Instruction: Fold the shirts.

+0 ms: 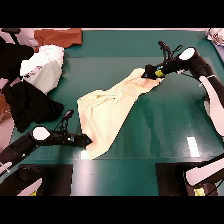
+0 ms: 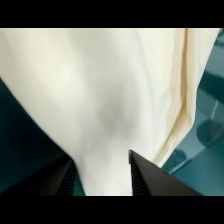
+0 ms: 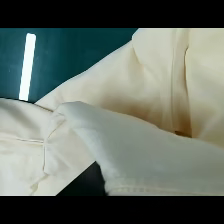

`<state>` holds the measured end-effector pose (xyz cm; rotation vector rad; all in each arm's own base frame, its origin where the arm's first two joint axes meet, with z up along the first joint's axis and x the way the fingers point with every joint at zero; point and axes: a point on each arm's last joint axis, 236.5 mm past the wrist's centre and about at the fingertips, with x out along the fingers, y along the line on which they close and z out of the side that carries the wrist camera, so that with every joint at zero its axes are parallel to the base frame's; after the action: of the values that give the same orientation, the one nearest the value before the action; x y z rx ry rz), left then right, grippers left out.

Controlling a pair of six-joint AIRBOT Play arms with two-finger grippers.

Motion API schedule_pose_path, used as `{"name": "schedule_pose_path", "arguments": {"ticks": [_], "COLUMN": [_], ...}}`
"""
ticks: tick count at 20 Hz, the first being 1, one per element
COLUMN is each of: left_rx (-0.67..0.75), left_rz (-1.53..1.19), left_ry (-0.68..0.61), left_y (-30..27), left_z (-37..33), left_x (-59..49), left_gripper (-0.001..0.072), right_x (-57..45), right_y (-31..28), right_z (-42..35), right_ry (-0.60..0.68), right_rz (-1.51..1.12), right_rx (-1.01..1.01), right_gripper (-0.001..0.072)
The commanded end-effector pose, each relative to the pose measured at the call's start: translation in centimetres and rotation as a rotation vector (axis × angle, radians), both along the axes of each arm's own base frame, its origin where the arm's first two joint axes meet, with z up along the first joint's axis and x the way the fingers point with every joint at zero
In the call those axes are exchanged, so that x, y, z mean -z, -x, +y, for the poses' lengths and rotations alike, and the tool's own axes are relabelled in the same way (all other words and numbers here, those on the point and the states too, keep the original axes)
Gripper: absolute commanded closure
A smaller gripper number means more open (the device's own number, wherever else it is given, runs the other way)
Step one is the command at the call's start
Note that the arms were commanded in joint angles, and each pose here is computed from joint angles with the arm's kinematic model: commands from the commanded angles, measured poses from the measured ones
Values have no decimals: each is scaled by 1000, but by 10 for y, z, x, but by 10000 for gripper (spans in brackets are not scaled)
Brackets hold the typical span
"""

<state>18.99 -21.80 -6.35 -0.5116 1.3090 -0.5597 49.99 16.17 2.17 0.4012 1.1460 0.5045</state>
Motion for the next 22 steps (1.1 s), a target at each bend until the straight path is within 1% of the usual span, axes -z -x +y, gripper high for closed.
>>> {"name": "schedule_pose_path", "arguments": {"ticks": [1, 2, 3, 5, 9, 12, 16, 17, 18, 20, 22], "left_rx": [-126, -148, -159, -161, -102, 13, 120, 154, 174, 198, 204], "left_rz": [-149, -174, -187, -211, -242, -171, -84, -65, -48, -14, 8], "left_ry": [17, 17, 16, 19, 34, -16, -47, -65, -83, -107, -114], "left_y": [-47, -58, -65, -77, -81, -53, -23, -14, -8, 1, 6], "left_z": [-3, -2, -2, -6, -17, -16, -14, -12, -8, -3, -2], "left_x": [-20, -24, -26, -33, -53, -37, -26, -23, -21, -19, -18], "left_gripper": [423, 424, 539, 683, 683, 683, 682, 597, 394, 201, 198], "right_x": [0, 0, 0, 1, -3, -5, -4, -3, -3, -2, -1], "right_y": [3, 3, 4, 8, 13, 14, 20, 22, 23, 25, 29], "right_z": [1, 1, 2, 2, 3, 3, 4, 4, 4, 3, 3], "right_ry": [-2, -5, -5, -6, -5, -5, -5, -5, -5, -1, 3], "right_rz": [10, 12, 15, 29, 35, 32, 53, 61, 64, 70, 80], "right_rx": [-8, -8, -11, -22, -35, -36, -52, -58, -61, -70, -81], "right_gripper": [693, 693, 693, 693, 693, 693, 693, 693, 693, 693, 693]}}
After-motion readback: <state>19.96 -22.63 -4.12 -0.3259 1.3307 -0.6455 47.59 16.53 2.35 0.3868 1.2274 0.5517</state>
